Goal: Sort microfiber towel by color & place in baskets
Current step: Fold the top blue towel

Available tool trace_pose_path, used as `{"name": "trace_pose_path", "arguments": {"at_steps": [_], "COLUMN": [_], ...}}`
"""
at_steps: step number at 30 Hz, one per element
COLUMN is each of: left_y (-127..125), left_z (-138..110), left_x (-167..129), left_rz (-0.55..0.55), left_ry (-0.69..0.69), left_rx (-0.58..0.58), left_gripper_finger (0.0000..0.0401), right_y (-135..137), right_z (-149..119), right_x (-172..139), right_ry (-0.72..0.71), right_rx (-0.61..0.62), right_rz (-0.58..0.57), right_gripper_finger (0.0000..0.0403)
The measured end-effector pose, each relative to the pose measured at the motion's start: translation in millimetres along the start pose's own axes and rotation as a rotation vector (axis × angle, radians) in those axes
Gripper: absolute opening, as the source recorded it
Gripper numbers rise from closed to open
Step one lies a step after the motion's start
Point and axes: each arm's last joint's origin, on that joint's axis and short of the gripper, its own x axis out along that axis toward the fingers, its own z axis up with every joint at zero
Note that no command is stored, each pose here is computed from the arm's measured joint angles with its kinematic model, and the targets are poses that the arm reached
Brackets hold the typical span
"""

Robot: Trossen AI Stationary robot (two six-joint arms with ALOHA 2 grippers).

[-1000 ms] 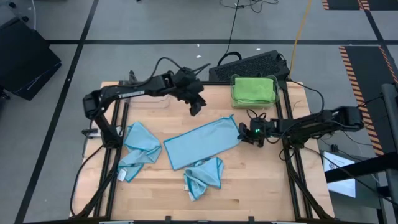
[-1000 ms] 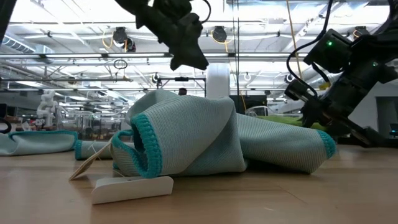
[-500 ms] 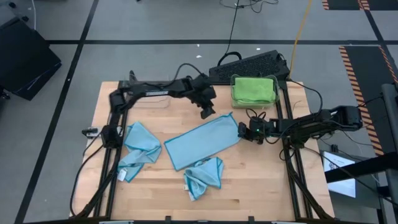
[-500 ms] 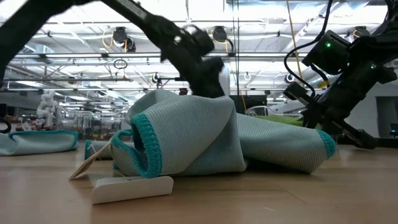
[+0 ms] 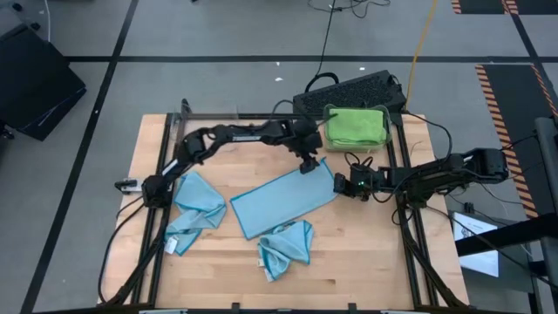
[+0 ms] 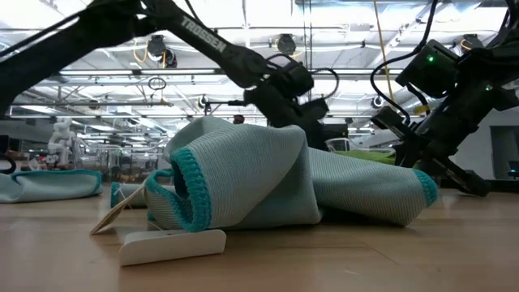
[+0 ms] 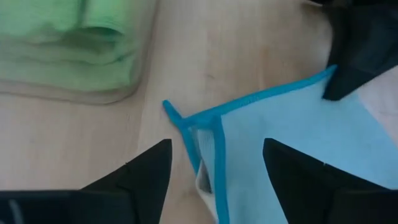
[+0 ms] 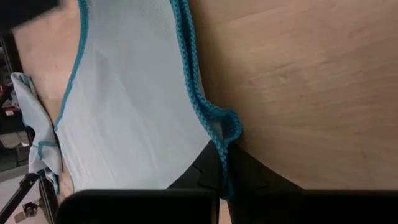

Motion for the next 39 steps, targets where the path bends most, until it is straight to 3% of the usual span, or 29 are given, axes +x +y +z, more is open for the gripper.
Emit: {"name": "trace_pose_path", "arguments": {"at_steps": [9, 17, 24, 32, 36, 39], "left_y": [-5, 3, -3, -4, -13, -16], "left_z": [7, -6, -4, -8, -8, -8], "left_x": [27, 40, 43, 48, 51, 52], "left_rz": [0.134, 0.126, 0.134, 0.137, 0.160, 0.110], "left_ry": [0.000, 0.045, 0.028, 0.046, 0.066, 0.062], "left_rx": [0.029, -0.029, -0.014, 0.072, 0.176, 0.259], "left_gripper_finger": [0.0235, 0.0234, 0.0228, 0.0147, 0.0093, 0.0046], "right_y": [1, 2, 2, 3, 4, 5], "right_z": [0, 0, 0, 0, 0, 0], "right_x": [0, 0, 0, 0, 0, 0], "right_ry": [0.010, 0.013, 0.016, 0.016, 0.017, 0.017], "right_rx": [-0.023, -0.052, -0.071, -0.071, -0.070, -0.067], "right_rz": [0.015, 0.020, 0.024, 0.031, 0.041, 0.048], "right_gripper_finger": [0.0000, 0.0000, 0.0000, 0.0000, 0.0000, 0.0000]}}
